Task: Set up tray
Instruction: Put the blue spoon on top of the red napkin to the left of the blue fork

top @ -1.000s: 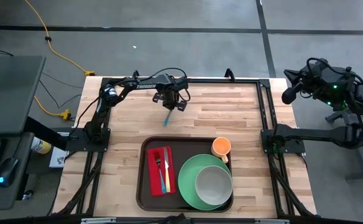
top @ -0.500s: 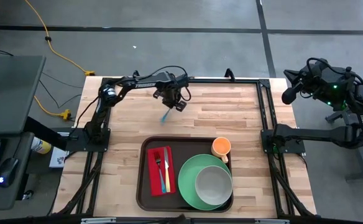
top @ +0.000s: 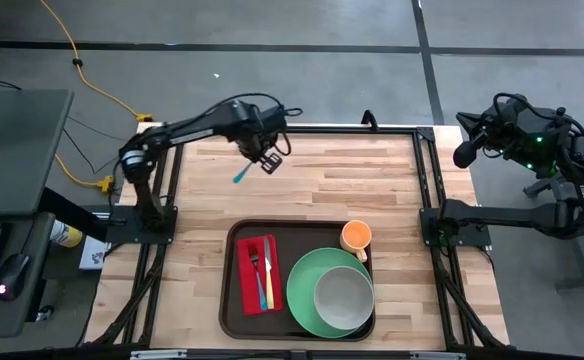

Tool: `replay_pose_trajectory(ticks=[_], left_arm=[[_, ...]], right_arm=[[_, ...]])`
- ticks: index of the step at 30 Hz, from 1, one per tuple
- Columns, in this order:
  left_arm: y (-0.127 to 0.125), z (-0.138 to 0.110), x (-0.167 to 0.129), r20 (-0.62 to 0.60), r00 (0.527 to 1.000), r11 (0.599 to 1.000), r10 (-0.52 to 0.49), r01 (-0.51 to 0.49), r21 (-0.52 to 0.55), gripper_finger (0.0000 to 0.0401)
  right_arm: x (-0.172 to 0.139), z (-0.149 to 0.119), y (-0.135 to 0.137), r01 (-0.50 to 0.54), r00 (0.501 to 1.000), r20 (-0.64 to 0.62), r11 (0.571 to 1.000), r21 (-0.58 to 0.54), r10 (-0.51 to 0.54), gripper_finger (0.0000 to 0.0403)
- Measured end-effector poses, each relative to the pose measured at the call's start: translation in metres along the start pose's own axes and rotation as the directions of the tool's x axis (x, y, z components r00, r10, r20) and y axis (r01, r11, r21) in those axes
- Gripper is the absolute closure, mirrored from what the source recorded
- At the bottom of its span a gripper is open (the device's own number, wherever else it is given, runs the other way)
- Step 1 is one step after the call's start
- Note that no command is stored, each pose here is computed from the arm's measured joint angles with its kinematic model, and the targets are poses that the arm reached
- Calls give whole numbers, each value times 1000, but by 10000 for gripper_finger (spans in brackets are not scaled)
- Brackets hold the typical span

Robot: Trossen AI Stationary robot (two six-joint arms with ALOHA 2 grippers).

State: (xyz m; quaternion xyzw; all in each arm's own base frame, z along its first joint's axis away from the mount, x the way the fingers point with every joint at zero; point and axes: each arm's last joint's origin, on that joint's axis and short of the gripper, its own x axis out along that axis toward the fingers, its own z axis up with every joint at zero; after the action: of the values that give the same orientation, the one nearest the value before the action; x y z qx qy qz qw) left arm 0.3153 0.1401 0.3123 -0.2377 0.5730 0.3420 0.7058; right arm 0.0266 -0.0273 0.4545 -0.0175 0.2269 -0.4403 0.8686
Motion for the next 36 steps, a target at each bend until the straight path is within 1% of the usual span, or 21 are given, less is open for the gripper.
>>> replay_pose_trajectory(ticks=[5,10,16,19,22,30,33,36], left_arm=[[-15,-34,-32,11,998,998,59,-59,-21,390],[-38,-65,-49,8,995,995,95,-94,-34,390],[-69,-92,-59,41,998,998,48,-47,-31,390],[-81,-105,-63,54,998,999,36,-36,-15,390],[-94,-121,-68,95,995,999,43,-41,-17,390],[-129,-182,-83,176,984,999,17,-11,-37,390],[-138,-204,-87,199,980,998,9,3,-61,390],[-144,-219,-88,202,979,994,7,15,-111,390]], right_arm=[[0,0,0,5,1000,0,1000,0,-5,403],[0,0,0,17,1000,0,1000,-6,-17,403],[0,0,-1,22,1000,1,1000,0,-22,403],[0,0,0,3,1000,1,1000,1,-3,403],[0,0,0,-4,1000,1,1000,20,4,403],[0,0,2,-78,997,0,997,13,78,403],[0,0,2,-81,997,0,997,-22,81,403],[0,0,2,-88,996,0,995,-43,88,403]])
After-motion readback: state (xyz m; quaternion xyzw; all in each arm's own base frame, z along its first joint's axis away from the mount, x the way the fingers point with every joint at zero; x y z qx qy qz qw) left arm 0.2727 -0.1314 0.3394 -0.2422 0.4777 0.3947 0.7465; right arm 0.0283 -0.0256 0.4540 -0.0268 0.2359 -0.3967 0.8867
